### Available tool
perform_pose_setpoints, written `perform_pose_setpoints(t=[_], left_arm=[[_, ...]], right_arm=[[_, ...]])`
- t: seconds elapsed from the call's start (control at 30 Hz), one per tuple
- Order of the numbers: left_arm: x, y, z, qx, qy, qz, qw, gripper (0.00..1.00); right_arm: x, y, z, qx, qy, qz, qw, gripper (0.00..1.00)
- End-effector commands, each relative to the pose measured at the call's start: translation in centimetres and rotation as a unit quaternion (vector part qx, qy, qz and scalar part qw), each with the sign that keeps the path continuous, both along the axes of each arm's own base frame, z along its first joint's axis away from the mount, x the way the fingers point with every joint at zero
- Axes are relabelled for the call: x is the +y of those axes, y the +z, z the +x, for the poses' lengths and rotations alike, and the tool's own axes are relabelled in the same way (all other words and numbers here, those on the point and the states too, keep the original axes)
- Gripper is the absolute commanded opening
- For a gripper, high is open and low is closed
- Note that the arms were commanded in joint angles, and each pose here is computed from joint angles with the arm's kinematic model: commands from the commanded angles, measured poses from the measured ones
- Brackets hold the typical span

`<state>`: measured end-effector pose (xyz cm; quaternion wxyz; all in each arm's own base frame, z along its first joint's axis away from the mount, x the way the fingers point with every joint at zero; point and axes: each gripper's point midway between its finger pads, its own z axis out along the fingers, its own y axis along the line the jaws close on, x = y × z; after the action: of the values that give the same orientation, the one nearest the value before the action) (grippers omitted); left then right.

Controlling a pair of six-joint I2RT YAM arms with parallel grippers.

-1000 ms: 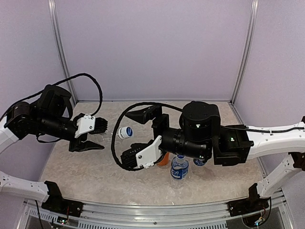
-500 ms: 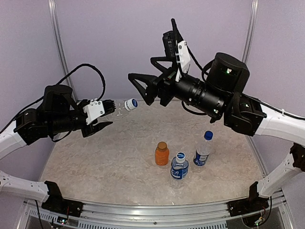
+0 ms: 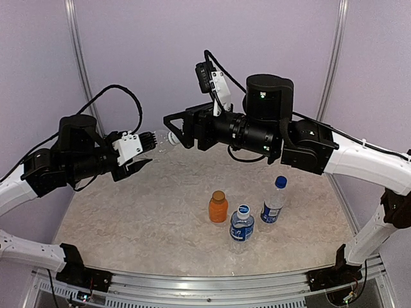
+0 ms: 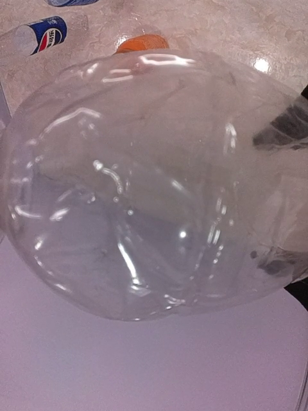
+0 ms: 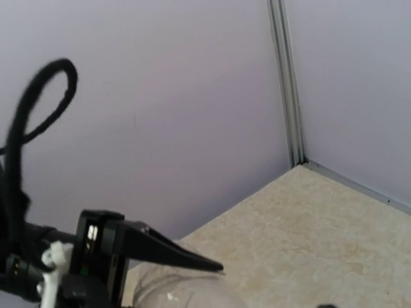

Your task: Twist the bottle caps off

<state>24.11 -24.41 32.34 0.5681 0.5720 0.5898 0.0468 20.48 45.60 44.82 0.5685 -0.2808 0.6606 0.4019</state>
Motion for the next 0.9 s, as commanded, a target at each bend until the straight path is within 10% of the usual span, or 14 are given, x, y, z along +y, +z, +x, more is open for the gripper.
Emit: perform_pose_setpoints(t=[0.0,0.67,0.87], left_arm=[[-0.2,0.6,-0.3,-0.012,-0.007,-0.01,1.0,0.5],[-0.2,0.6,-0.2,-0.017,-0.008,-0.006,1.0,0.5],[-0.3,0.6,-0.2,-0.017,-0.012,-0.003,1.0,0.49]], right_arm=[[-0.1,-2.7,0.4,0.045,0.004,-0.01,0.999,0.69],[0.8,-5.5,0.5,0.086,0.041,-0.025,0.995,0.37],[1.3,-5.3,-0.1,0.083,0.061,-0.024,0.994,0.06]])
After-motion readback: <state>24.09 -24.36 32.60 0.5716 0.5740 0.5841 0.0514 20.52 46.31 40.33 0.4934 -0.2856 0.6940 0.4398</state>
